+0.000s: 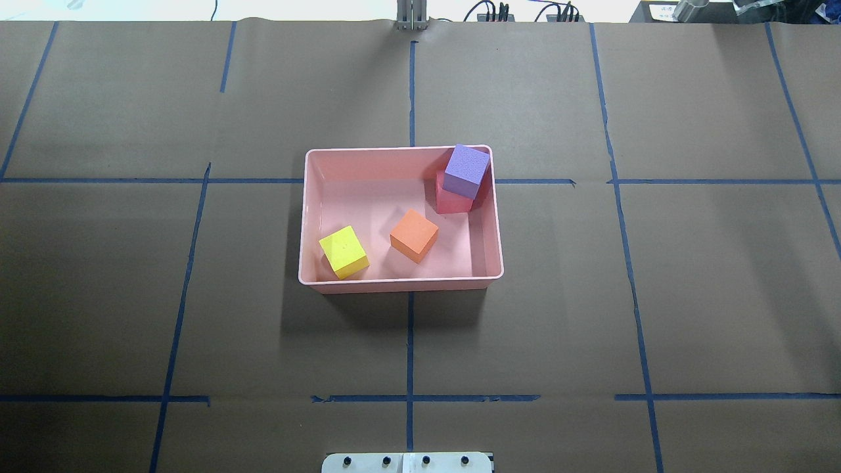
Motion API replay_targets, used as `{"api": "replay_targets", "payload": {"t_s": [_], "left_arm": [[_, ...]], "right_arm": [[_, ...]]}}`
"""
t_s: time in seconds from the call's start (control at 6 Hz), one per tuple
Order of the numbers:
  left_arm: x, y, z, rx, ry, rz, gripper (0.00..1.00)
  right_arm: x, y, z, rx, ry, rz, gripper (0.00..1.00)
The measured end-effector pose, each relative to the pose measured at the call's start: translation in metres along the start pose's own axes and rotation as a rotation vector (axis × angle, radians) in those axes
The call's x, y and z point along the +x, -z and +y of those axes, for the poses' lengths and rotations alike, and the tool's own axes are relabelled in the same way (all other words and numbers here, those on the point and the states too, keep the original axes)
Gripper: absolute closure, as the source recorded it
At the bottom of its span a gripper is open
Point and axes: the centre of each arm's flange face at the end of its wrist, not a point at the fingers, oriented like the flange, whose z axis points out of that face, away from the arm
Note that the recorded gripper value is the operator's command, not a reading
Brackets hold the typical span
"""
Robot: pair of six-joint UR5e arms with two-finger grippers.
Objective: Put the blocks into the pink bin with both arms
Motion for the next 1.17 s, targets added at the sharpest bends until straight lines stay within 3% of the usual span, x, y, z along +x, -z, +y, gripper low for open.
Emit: {"api": "replay_targets", "payload": {"t_s": [1.17], "left_arm": [[-0.0043,-0.0075,0.0113,-0.019,-0.005,-0.007,0.00]], "right_arm": [[0.0065,-0.0085,0.0044,0.011,-0.020,-0.002,0.00]]}}
